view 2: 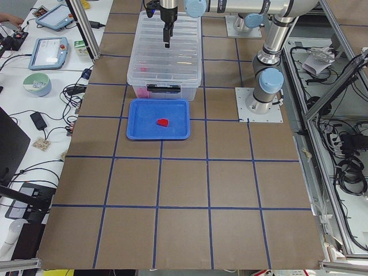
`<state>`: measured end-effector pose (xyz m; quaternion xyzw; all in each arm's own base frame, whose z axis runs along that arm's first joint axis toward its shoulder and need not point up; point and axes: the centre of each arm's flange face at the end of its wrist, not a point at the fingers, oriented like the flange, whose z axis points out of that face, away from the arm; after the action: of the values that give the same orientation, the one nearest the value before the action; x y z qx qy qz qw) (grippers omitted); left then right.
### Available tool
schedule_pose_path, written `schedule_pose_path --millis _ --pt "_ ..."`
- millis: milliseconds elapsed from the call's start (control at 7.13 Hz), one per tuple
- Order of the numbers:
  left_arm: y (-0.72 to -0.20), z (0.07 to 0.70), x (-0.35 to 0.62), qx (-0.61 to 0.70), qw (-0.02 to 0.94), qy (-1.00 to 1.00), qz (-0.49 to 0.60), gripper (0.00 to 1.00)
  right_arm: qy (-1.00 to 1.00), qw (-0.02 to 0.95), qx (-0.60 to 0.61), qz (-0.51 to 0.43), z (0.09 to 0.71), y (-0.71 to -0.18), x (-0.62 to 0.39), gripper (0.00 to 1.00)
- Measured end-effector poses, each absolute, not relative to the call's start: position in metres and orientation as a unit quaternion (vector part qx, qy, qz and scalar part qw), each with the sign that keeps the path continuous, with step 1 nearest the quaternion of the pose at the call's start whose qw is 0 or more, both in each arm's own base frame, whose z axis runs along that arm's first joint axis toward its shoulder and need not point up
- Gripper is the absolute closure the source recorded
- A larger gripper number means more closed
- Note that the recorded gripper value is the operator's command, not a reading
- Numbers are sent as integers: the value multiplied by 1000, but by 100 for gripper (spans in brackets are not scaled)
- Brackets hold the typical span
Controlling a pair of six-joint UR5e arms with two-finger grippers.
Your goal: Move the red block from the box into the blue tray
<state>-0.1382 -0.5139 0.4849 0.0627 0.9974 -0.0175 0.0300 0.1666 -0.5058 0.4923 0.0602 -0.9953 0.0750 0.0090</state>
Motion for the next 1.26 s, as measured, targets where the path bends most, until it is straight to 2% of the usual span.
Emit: schedule_pose_path --millis 280,1262 --pt "-515 484 -138 62 26 998 -17 0 -995 12 67 68 524 -502 176 0" --pt "-514 496 -140 62 15 998 -29 0 -996 10 67 60 523 -502 175 0"
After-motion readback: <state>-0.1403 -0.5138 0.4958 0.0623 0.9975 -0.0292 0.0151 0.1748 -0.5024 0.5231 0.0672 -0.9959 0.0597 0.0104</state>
